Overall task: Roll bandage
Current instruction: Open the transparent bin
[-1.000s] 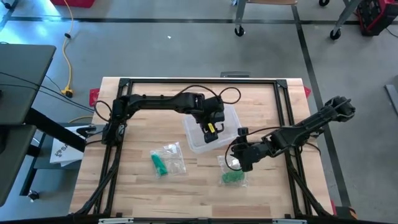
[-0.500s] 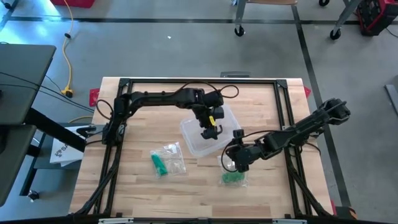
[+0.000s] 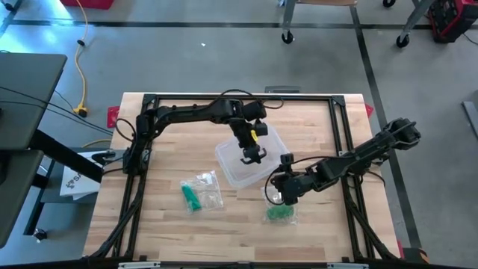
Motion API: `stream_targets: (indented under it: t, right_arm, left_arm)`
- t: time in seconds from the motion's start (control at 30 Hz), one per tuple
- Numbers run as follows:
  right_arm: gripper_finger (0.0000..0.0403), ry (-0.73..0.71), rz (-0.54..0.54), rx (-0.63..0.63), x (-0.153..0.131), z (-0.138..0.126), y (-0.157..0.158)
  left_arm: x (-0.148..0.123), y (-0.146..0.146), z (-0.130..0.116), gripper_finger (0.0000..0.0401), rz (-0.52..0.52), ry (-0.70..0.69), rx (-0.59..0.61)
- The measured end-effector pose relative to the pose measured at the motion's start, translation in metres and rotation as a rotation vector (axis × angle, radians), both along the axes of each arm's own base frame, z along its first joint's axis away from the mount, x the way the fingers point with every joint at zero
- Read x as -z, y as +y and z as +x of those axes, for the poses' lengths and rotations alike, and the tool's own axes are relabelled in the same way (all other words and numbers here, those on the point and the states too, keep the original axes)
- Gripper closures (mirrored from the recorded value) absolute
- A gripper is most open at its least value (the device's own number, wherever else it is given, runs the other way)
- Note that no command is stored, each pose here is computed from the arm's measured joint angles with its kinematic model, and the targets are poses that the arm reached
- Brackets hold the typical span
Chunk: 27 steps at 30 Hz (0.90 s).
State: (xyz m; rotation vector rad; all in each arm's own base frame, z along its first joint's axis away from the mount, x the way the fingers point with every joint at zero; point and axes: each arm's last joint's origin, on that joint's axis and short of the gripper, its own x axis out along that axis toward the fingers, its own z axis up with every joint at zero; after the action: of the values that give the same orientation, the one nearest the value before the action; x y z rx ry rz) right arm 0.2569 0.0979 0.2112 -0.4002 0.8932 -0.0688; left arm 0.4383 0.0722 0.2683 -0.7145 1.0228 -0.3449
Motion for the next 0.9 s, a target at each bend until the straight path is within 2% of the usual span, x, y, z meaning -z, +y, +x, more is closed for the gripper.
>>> stream_targets:
  t: [0.57, 0.9]
  right_arm:
    - [0.0206, 0.012, -0.004, 0.029, 0.001, -0.002, -0.001]
    - [0.0206, 0.011, 0.004, 0.037, 0.001, -0.002, -0.001]
  left_arm:
    - [-0.047, 0.01, -0.023, 0.0206, 0.006, -0.112, -0.022]
    - [-0.094, 0.008, -0.054, 0.0247, 0.048, -0.194, -0.072]
